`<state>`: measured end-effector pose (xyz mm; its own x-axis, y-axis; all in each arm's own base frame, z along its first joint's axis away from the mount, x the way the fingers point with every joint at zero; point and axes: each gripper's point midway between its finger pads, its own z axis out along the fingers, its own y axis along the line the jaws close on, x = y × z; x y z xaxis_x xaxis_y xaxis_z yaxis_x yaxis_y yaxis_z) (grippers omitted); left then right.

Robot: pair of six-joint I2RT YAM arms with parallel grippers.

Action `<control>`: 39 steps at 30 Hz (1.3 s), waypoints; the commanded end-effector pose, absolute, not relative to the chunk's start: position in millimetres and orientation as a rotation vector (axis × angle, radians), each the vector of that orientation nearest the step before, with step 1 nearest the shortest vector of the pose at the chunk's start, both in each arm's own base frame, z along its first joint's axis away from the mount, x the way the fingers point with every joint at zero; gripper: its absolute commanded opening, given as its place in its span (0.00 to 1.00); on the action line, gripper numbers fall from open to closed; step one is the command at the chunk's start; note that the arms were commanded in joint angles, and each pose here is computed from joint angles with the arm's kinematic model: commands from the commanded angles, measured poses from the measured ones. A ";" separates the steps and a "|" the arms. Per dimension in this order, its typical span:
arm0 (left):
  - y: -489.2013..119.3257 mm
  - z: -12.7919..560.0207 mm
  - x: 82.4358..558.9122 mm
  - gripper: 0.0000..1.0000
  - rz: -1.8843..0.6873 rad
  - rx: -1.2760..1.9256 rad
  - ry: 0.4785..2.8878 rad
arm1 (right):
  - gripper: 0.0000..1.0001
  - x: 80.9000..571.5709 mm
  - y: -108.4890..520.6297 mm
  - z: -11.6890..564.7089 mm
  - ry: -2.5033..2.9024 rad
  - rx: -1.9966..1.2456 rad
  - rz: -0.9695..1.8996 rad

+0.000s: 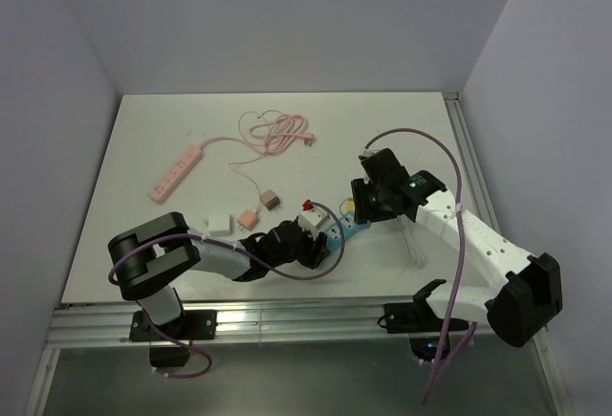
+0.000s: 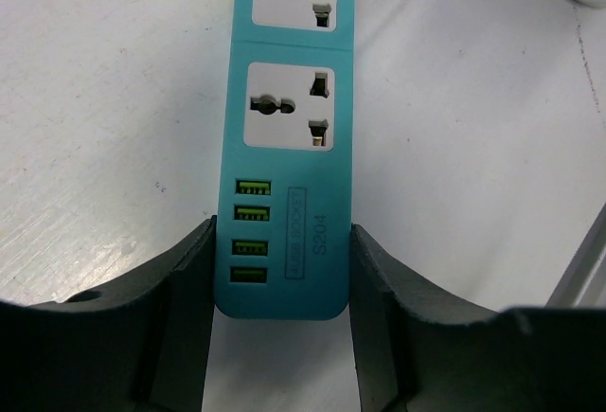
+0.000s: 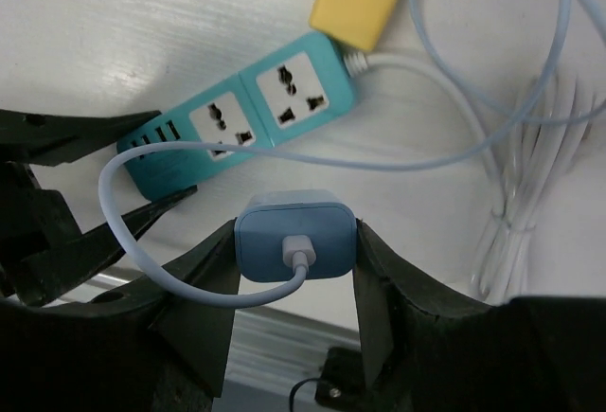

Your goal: Insert the plug

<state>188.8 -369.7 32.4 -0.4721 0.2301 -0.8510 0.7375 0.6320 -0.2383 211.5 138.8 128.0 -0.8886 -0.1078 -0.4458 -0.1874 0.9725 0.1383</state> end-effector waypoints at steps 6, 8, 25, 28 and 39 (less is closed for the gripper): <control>-339.2 -2.8 176.4 0.00 -0.680 0.823 2.099 | 0.00 258.9 166.3 138.1 2.453 -0.457 0.279; -339.1 -3.2 174.0 0.00 -0.697 0.823 2.096 | 0.00 257.0 171.7 131.8 2.451 -0.533 0.303; -337.6 24.4 149.6 0.00 -1.003 0.816 2.178 | 0.00 225.0 195.3 107.5 2.472 -0.685 0.416; -332.3 31.3 153.7 0.00 -0.987 0.808 2.166 | 0.00 225.9 192.2 99.9 2.522 -0.680 0.369; -326.0 28.2 158.0 0.00 -0.963 0.809 2.180 | 0.00 241.8 201.1 101.2 2.518 -0.684 0.351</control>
<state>162.9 -334.8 36.1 -0.6037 0.2545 -0.7555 0.7384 0.5357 -0.4096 229.7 194.6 85.2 -0.7744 -0.4043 -0.4866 -0.5213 0.8436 0.1288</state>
